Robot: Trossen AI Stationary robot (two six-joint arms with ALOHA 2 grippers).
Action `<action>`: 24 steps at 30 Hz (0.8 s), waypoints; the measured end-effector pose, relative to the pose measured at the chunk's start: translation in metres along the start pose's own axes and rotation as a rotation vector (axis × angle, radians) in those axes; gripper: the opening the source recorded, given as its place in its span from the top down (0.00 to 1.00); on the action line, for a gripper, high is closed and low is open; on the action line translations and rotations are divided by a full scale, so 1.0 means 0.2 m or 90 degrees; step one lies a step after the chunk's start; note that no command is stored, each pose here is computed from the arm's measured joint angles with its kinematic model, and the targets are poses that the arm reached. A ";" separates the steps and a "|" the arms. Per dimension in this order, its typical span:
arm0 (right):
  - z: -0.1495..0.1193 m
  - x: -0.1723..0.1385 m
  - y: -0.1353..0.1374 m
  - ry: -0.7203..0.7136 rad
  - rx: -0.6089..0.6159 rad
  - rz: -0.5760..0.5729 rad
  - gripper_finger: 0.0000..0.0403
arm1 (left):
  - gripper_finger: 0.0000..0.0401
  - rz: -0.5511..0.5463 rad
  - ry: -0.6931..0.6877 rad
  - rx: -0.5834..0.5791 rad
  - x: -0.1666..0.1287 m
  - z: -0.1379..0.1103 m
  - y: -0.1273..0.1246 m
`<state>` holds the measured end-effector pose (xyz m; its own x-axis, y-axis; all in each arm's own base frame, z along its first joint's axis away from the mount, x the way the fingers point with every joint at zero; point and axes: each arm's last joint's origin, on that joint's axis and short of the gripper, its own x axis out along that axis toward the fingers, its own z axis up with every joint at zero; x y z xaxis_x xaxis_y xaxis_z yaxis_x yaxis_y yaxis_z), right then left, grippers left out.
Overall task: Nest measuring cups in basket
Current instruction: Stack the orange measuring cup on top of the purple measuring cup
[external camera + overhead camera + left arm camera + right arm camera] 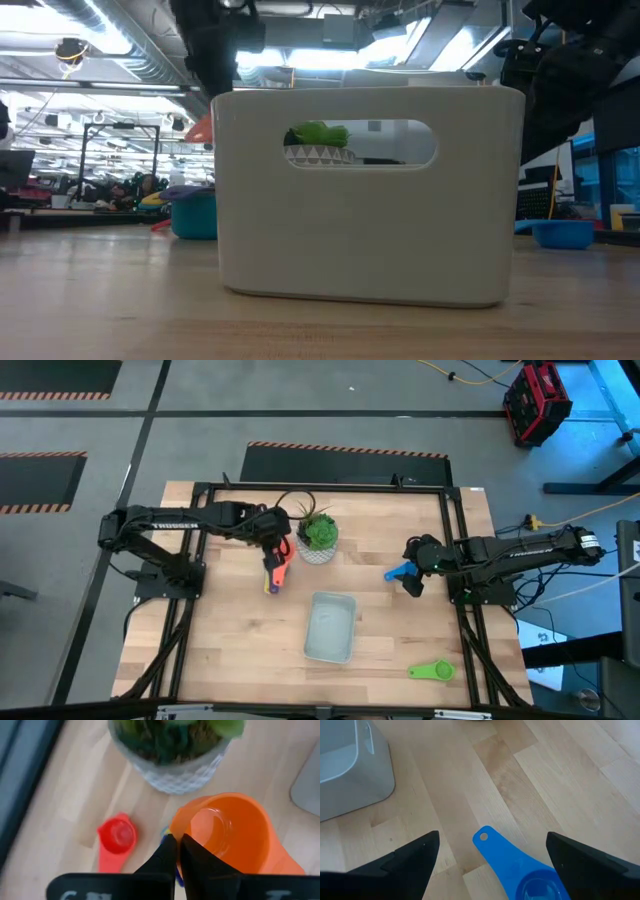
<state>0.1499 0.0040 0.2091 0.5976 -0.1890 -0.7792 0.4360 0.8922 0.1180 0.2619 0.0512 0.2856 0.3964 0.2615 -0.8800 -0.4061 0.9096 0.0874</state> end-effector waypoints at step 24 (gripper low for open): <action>0.00 0.00 0.00 0.000 0.000 0.000 0.08 | 0.99 -0.001 0.077 -0.061 0.22 -0.16 0.07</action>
<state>0.1499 0.0040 0.2091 0.5978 -0.1891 -0.7790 0.4361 0.8921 0.1180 0.2460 0.0651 0.2336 0.2980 0.2136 -0.9304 -0.4840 0.8739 0.0456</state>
